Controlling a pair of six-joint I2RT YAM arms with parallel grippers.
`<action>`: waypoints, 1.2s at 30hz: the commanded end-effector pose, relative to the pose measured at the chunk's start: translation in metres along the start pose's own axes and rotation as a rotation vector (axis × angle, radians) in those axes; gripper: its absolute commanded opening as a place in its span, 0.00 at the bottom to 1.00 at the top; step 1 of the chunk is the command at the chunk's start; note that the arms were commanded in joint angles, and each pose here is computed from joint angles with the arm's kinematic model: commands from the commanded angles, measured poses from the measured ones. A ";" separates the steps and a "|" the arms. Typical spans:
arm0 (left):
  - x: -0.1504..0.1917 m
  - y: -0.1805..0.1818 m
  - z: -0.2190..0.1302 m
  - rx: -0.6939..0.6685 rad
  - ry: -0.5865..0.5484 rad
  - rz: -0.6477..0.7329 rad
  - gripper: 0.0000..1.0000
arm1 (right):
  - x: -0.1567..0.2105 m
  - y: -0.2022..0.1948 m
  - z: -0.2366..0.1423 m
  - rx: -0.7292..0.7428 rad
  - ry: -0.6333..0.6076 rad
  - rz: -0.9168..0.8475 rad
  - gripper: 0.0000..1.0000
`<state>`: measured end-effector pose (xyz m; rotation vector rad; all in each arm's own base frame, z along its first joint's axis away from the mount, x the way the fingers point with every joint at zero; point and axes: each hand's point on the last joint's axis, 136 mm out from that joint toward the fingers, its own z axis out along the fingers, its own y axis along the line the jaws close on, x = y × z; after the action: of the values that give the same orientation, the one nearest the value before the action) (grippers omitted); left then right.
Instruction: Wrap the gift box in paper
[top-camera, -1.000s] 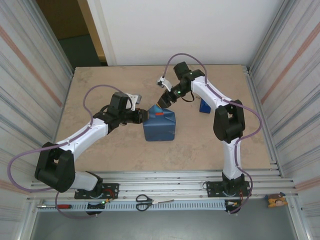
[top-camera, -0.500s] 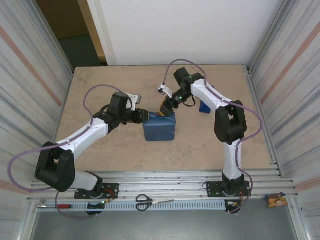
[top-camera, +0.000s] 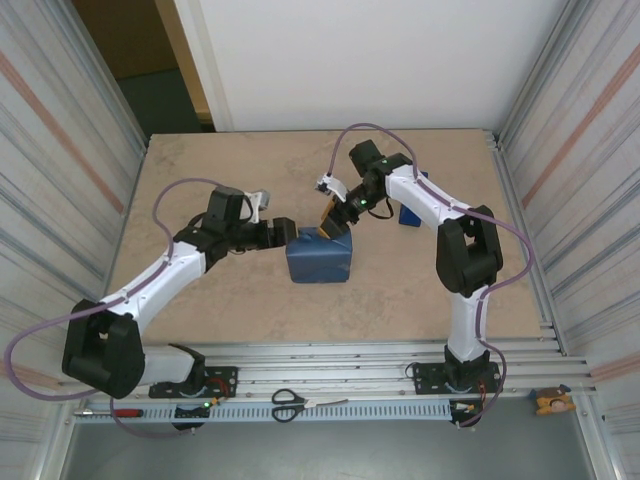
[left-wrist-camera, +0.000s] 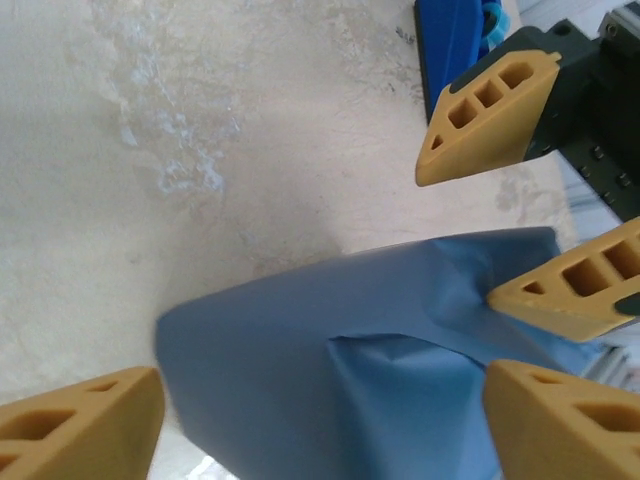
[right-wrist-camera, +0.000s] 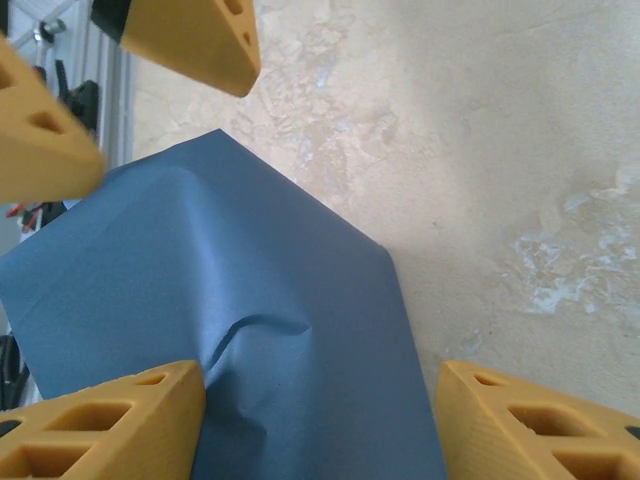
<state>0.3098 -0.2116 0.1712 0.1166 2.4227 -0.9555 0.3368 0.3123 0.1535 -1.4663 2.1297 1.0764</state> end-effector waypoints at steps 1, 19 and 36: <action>-0.009 -0.013 -0.004 0.022 0.023 -0.046 0.90 | 0.014 0.003 0.005 0.035 0.067 -0.002 0.62; 0.008 0.000 0.029 0.031 0.119 -0.229 0.74 | 0.014 0.004 0.004 0.064 0.075 -0.016 0.62; -0.019 0.002 0.008 0.072 -0.006 -0.257 0.86 | 0.011 0.004 0.004 0.065 0.063 -0.013 0.62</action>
<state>0.3213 -0.2193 0.1553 -0.1345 2.5115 -1.1278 0.3395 0.3146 0.1552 -1.4803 2.1108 0.9915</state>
